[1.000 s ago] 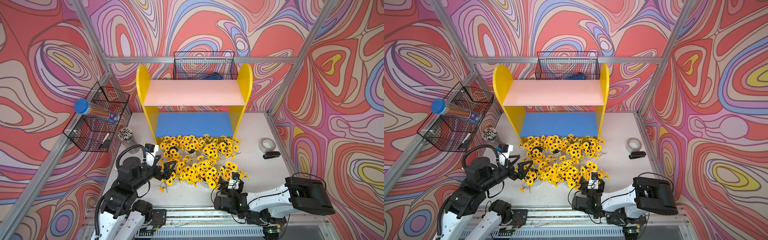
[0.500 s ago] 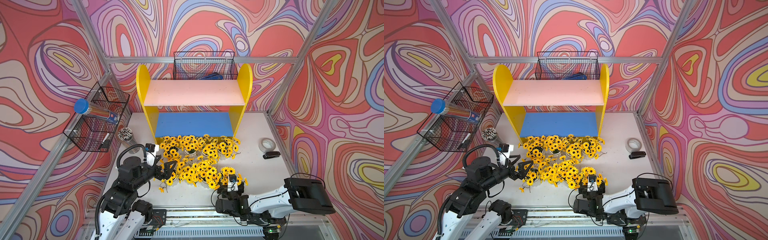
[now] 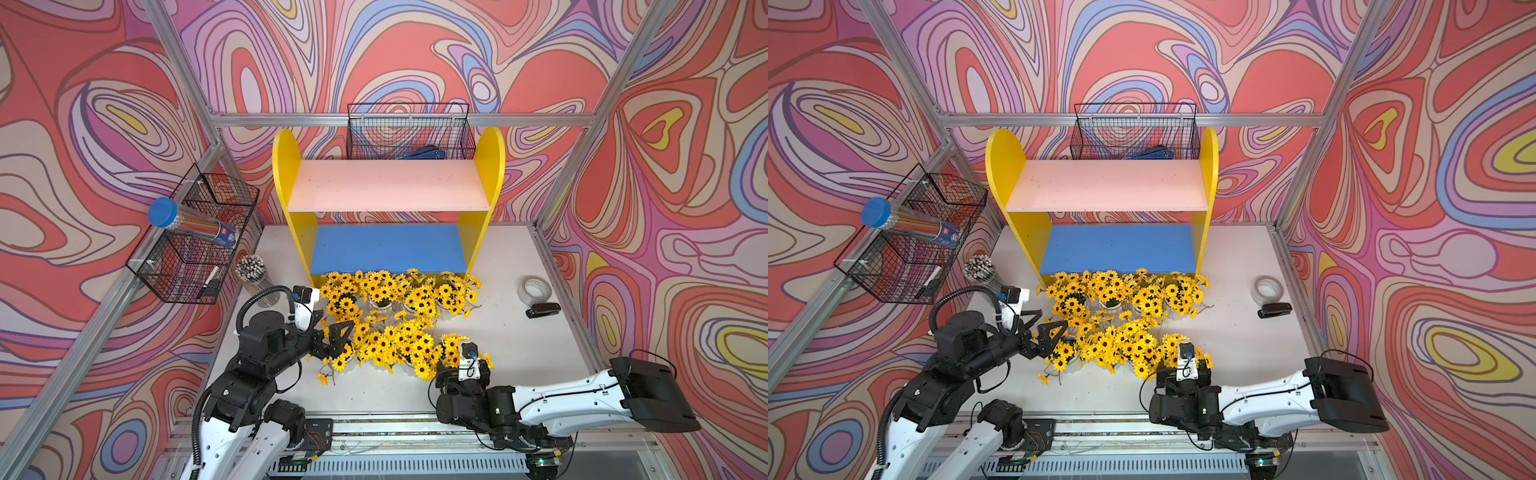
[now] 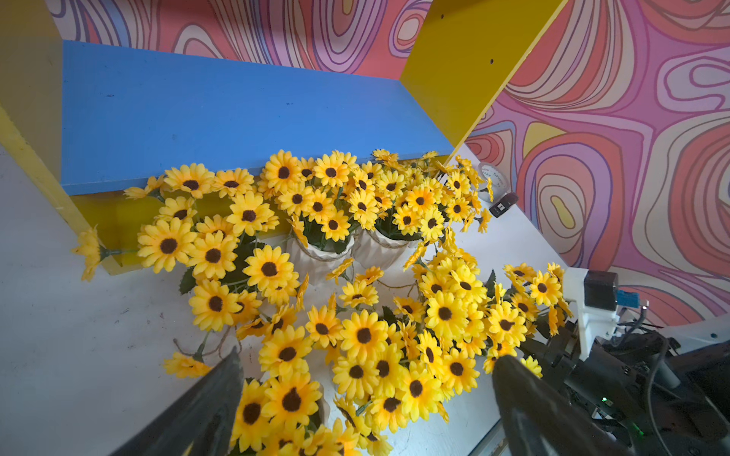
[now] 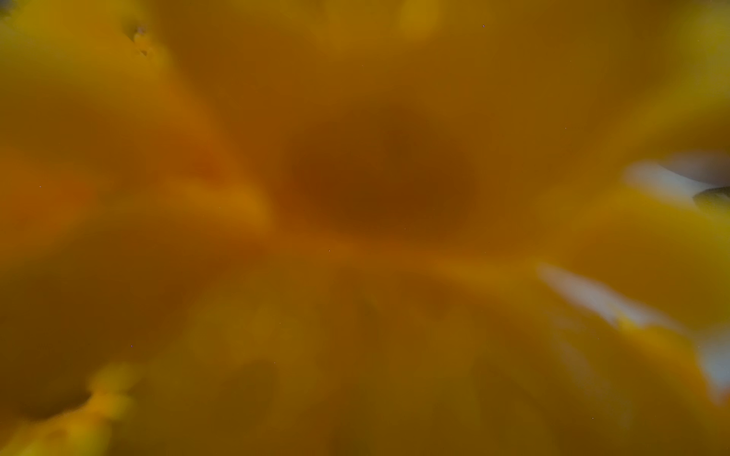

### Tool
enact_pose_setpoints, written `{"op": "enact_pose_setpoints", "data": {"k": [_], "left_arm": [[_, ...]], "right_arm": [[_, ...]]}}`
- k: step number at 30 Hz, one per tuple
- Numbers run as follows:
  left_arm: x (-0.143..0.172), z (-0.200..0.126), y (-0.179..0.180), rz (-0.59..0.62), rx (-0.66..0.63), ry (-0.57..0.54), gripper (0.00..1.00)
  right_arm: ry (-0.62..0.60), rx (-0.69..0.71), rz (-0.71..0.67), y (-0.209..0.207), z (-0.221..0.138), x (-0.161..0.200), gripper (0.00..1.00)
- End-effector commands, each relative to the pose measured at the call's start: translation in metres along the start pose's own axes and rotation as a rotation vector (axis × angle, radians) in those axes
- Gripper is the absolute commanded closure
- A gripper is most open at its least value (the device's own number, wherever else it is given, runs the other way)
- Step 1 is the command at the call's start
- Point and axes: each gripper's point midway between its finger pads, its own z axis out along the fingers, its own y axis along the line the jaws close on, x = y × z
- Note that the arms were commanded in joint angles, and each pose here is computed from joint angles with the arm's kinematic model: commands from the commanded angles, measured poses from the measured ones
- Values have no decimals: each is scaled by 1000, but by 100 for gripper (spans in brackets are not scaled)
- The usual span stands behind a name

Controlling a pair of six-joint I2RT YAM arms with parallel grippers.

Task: Take the sunflower pots off the shelves
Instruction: Place the sunflower pot at the center of the board.

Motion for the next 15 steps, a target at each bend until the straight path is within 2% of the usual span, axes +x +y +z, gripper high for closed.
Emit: {"op": "enact_pose_setpoints", "data": {"k": [1,5,10,15], "left_arm": [[2,1,-5,4,28,8,0],[1,0,-6,7,29,3,0],[0,-1,-6,8,32,0,0],[0,-3,-8,11,38,-5,0]], "right_arm": [[135,37,-27,-3,-7,18,2],[182,62,-3,-6,-23,22,2],[174,150,43,-28,-38,4,2],[193,118,46,-24,-49,-13,2]]}}
